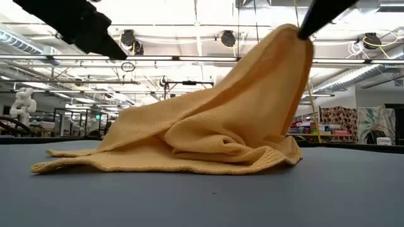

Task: Roll towel into tight, uniform cylinder
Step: Fold the orange microfiber cloth

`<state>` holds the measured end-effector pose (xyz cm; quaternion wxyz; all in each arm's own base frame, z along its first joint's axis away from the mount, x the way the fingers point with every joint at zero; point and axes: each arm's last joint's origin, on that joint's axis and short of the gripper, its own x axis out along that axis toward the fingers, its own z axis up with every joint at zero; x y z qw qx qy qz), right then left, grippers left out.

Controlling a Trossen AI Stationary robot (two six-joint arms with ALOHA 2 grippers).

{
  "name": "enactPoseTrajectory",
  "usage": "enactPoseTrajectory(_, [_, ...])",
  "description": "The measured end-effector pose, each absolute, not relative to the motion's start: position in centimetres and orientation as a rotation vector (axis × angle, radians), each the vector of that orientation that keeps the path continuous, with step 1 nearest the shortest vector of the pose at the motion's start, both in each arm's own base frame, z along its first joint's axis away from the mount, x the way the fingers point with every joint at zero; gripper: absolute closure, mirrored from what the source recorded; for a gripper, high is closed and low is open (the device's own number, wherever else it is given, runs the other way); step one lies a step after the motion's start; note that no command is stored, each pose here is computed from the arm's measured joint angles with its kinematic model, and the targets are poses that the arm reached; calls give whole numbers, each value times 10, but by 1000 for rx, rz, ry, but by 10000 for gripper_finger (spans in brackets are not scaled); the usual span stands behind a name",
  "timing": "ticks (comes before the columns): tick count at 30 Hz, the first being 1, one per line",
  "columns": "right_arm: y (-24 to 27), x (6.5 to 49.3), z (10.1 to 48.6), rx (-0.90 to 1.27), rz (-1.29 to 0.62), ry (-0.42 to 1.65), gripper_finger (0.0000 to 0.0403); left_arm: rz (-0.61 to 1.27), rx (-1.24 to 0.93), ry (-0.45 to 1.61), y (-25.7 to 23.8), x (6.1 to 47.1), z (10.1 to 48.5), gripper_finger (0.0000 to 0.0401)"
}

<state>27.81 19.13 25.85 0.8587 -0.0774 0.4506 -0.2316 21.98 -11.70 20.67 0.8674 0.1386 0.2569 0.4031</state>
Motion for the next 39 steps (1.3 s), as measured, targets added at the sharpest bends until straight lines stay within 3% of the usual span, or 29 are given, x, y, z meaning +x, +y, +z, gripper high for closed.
enactPoseTrajectory(4, [194,281,255,-244,-569,827,295,731,256,556,-128,236,208,366])
enactPoseTrajectory(9, [179,291,256,-274,-627,805,301,453,216,468,-153,269,221,293])
enactPoseTrajectory(15, [164,308,257,-292,-623,803,386,401,305,308,-164,306,214,218])
enactPoseTrajectory(18, [164,318,259,-308,-599,757,393,432,304,278,-160,322,198,200])
enactPoseTrajectory(25, [166,332,266,-352,-542,686,400,452,249,235,-153,342,172,195])
enactPoseTrajectory(34, [163,339,268,-315,-549,648,402,513,142,131,-151,348,171,199])
enactPoseTrajectory(37, [165,340,269,-296,-538,631,402,551,160,144,-147,349,170,228])
enactPoseTrajectory(39, [168,339,269,-287,-516,635,402,564,189,154,-146,349,170,275])
